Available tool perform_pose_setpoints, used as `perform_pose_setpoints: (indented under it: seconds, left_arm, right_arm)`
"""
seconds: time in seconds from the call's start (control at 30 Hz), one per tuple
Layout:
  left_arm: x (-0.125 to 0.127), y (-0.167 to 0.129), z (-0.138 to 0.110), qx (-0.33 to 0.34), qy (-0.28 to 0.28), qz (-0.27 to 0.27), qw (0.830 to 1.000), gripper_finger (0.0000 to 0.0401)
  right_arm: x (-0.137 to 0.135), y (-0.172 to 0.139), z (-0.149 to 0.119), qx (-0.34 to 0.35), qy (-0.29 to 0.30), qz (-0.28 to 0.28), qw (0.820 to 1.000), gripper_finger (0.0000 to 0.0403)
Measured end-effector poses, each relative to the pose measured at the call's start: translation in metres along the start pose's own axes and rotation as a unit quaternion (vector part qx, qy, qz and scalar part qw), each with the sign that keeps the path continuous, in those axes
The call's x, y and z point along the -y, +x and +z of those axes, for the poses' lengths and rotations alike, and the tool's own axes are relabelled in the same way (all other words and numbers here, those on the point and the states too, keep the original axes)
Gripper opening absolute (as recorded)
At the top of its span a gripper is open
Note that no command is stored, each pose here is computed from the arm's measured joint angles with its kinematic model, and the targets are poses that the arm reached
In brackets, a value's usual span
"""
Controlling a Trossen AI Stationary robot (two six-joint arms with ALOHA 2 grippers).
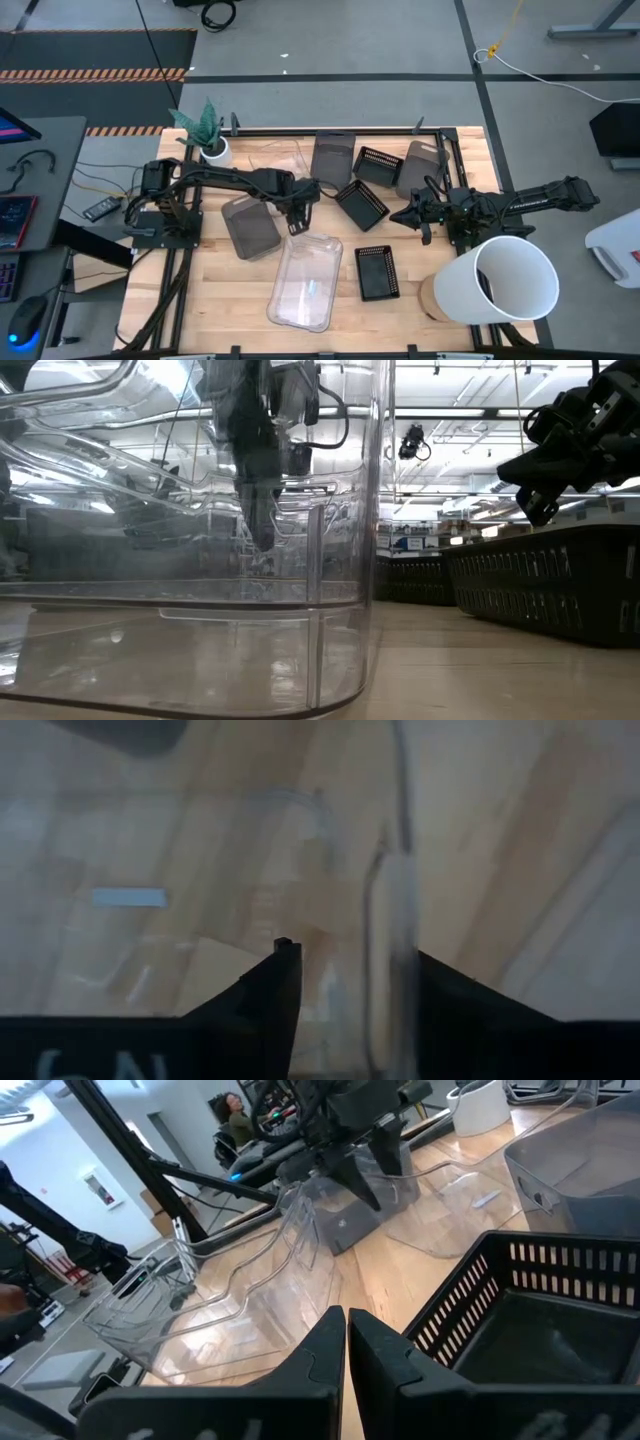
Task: Stack baskets by color
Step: Stack the top transparent bin on top of the bottom transparent bins
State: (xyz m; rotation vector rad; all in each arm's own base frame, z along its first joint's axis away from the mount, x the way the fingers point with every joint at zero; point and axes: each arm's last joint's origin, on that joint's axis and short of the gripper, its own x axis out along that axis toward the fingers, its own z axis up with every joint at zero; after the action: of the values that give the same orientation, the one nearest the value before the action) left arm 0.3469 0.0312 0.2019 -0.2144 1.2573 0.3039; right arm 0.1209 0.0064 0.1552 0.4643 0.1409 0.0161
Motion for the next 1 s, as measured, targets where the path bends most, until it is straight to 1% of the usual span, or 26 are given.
perform_pose_setpoints:
  seconds: [0.1, 0.3, 0.5, 0.7, 1.0]
  left_arm:
    - [0.0013, 0.0000, -0.0005, -0.006, 0.001, -0.021, 1.000, 0.0137]
    - [-0.0007, 0.0001, 0.0000, -0.006, 0.011, -0.022, 1.000, 0.0088]
    - [-0.0021, 0.0001, 0.0004, -0.004, 0.034, -0.019, 0.999, 0.0014]
    - [-0.0032, -0.0012, -0.0006, -0.005, 0.060, 0.002, 0.998, 0.0005]
    - [-0.0025, -0.0044, -0.0052, -0.023, 0.065, 0.007, 0.998, 0.0002]
  right_arm:
    - [0.0000, 0.0000, 0.0000, 0.000, 0.000, 0.000, 1.000, 0.0023]
    - [0.0000, 0.0000, 0.0000, 0.000, 0.000, 0.000, 1.000, 0.0023]
    - [0.0000, 0.0000, 0.0000, 0.000, 0.000, 0.000, 1.000, 0.0023]
    - [-0.0001, 0.0000, 0.0002, 0.001, 0.000, 0.001, 1.000, 0.0023]
    - [-0.0001, 0.0000, 0.0003, 0.001, 0.000, 0.001, 1.000, 0.0023]
